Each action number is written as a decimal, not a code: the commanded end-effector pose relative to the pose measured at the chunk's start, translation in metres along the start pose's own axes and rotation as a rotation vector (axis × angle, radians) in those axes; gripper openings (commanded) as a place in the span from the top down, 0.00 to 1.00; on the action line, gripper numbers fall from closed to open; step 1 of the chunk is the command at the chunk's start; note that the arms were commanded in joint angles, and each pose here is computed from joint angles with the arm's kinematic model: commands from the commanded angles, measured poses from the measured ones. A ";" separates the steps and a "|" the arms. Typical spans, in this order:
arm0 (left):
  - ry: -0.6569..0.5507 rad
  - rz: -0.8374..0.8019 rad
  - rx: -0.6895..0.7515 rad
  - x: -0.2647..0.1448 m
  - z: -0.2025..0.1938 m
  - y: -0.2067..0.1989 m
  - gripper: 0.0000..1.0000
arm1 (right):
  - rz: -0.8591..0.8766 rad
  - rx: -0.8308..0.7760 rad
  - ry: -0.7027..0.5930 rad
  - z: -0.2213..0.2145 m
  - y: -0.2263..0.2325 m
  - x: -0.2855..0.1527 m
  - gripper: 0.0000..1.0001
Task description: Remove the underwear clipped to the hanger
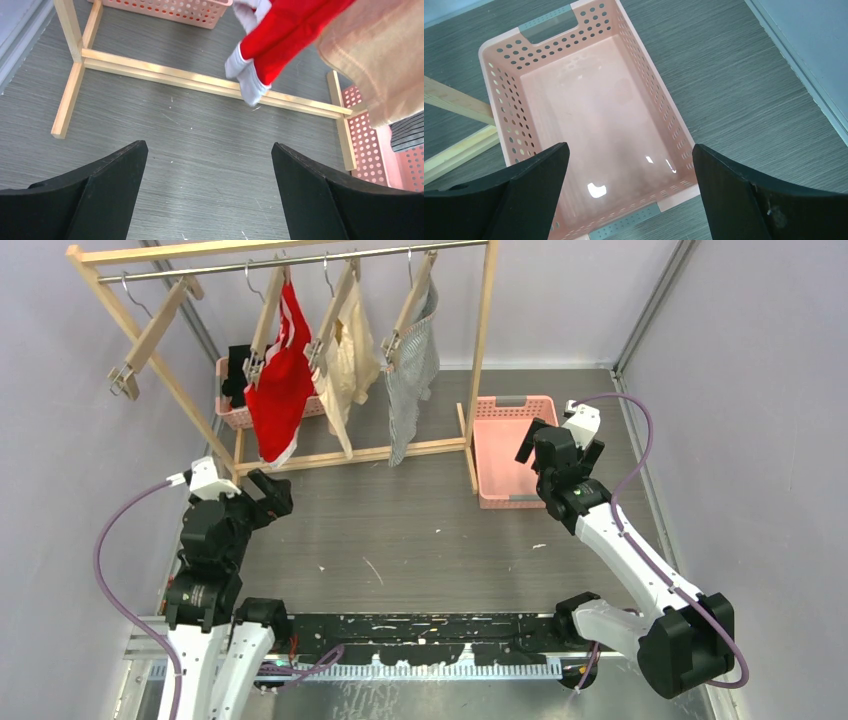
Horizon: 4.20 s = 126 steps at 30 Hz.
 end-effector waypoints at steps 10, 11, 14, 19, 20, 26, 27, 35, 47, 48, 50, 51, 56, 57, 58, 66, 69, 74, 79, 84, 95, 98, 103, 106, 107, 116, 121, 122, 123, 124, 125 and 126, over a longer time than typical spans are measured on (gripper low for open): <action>-0.085 -0.063 -0.010 -0.010 0.018 -0.012 0.02 | 0.003 0.047 -0.057 0.019 0.002 -0.004 0.00; -0.083 -0.061 -0.009 -0.010 0.017 -0.011 0.02 | 0.001 0.047 -0.057 0.019 0.001 -0.004 0.00; -0.091 -0.052 -0.018 -0.009 0.018 -0.010 0.02 | -0.001 0.049 -0.061 0.020 0.000 -0.005 0.00; -0.101 -0.075 -0.013 -0.013 0.026 -0.016 0.02 | 0.018 0.056 -0.072 0.021 0.002 -0.007 0.00; -0.109 -0.080 -0.019 -0.016 0.031 -0.020 0.02 | 0.024 0.059 -0.076 0.022 0.003 -0.007 0.00; -0.082 -0.257 0.046 -0.032 0.058 -0.066 0.02 | 0.034 0.057 -0.080 0.021 0.004 -0.008 0.00; -0.078 -0.288 0.054 -0.035 0.063 -0.075 0.02 | 0.036 0.057 -0.079 0.021 0.005 -0.007 0.00; -0.156 -0.424 0.128 -0.055 0.125 -0.127 0.02 | 0.062 0.045 -0.062 0.020 0.013 -0.004 0.00; -0.284 -0.420 0.233 -0.048 0.230 -0.185 0.02 | 0.117 0.032 -0.069 0.017 0.022 -0.008 0.00; -0.276 -0.407 0.240 -0.042 0.235 -0.187 0.02 | 0.122 0.032 -0.070 0.018 0.023 -0.009 0.00; -0.254 -0.384 0.263 -0.031 0.241 -0.190 0.02 | 0.129 0.034 -0.072 0.018 0.025 -0.010 0.00; -0.245 -0.370 0.271 -0.024 0.242 -0.191 0.02 | 0.132 0.033 -0.071 0.017 0.026 -0.010 0.00; -0.261 -0.334 0.295 0.002 0.249 -0.191 0.02 | 0.154 0.028 -0.068 0.014 0.030 -0.012 0.00; -0.258 -0.332 0.300 0.007 0.250 -0.192 0.02 | 0.158 0.028 -0.070 0.014 0.031 -0.013 0.00; -0.252 -0.329 0.303 0.012 0.249 -0.192 0.02 | 0.162 0.028 -0.070 0.014 0.032 -0.013 0.00; -0.216 -0.314 0.306 0.055 0.244 -0.195 0.02 | 0.209 0.020 -0.074 0.013 0.044 -0.019 0.00; -0.221 -0.314 0.303 0.061 0.244 -0.196 0.02 | 0.211 0.011 -0.074 0.012 0.046 -0.020 0.00; -0.225 -0.295 0.298 0.069 0.243 -0.193 0.09 | 0.213 0.001 -0.070 0.010 0.049 -0.020 0.00; -0.245 -0.278 0.294 0.070 0.243 -0.188 0.23 | 0.214 -0.010 -0.064 0.008 0.052 -0.019 0.00; -0.234 -0.259 0.297 0.076 0.240 -0.184 0.31 | 0.211 -0.017 -0.062 0.006 0.054 -0.020 0.00; -0.220 -0.215 0.319 0.081 0.232 -0.172 0.37 | 0.209 -0.032 -0.064 0.005 0.057 -0.020 0.00; -0.220 -0.214 0.324 0.082 0.232 -0.172 0.38 | 0.213 -0.034 -0.064 0.005 0.059 -0.020 0.00; -0.239 -0.221 0.330 0.083 0.234 -0.173 0.49 | 0.220 -0.045 -0.059 0.002 0.063 -0.020 0.00; -0.244 -0.216 0.329 0.085 0.234 -0.173 0.65 | 0.224 -0.053 -0.055 0.000 0.066 -0.020 0.00; -0.242 -0.213 0.329 0.085 0.235 -0.173 0.70 | 0.224 -0.055 -0.054 0.000 0.067 -0.020 0.00; -0.275 -0.226 0.345 0.083 0.242 -0.177 1.00 | 0.222 -0.076 -0.048 -0.005 0.072 -0.020 0.00; -0.336 -0.257 0.350 0.076 0.253 -0.183 1.00 | 0.225 -0.084 -0.040 -0.008 0.076 -0.017 0.00; -0.347 -0.273 0.354 0.075 0.254 -0.187 1.00 | 0.225 -0.089 -0.036 -0.010 0.077 -0.017 0.00; -0.363 -0.285 0.357 0.073 0.257 -0.189 1.00 | 0.225 -0.091 -0.035 -0.011 0.078 -0.016 0.00; -0.376 -0.297 0.359 0.073 0.258 -0.191 1.00 | 0.227 -0.094 -0.033 -0.012 0.079 -0.016 0.00; -0.407 -0.311 0.360 0.066 0.264 -0.194 1.00 | 0.228 -0.095 -0.032 -0.013 0.079 -0.015 0.00; -0.438 -0.319 0.362 0.056 0.270 -0.196 1.00 | 0.229 -0.094 -0.032 -0.013 0.080 -0.015 0.00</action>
Point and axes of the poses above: each gripper's point midway between its finger pads, its own x axis out along the fingers, its own y axis along the line the jaws close on, z = x × y, the point moved 1 cm from there along -x, back along the fingers, and after that the axes turned 10 degrees about -x, right-handed, at the moved point
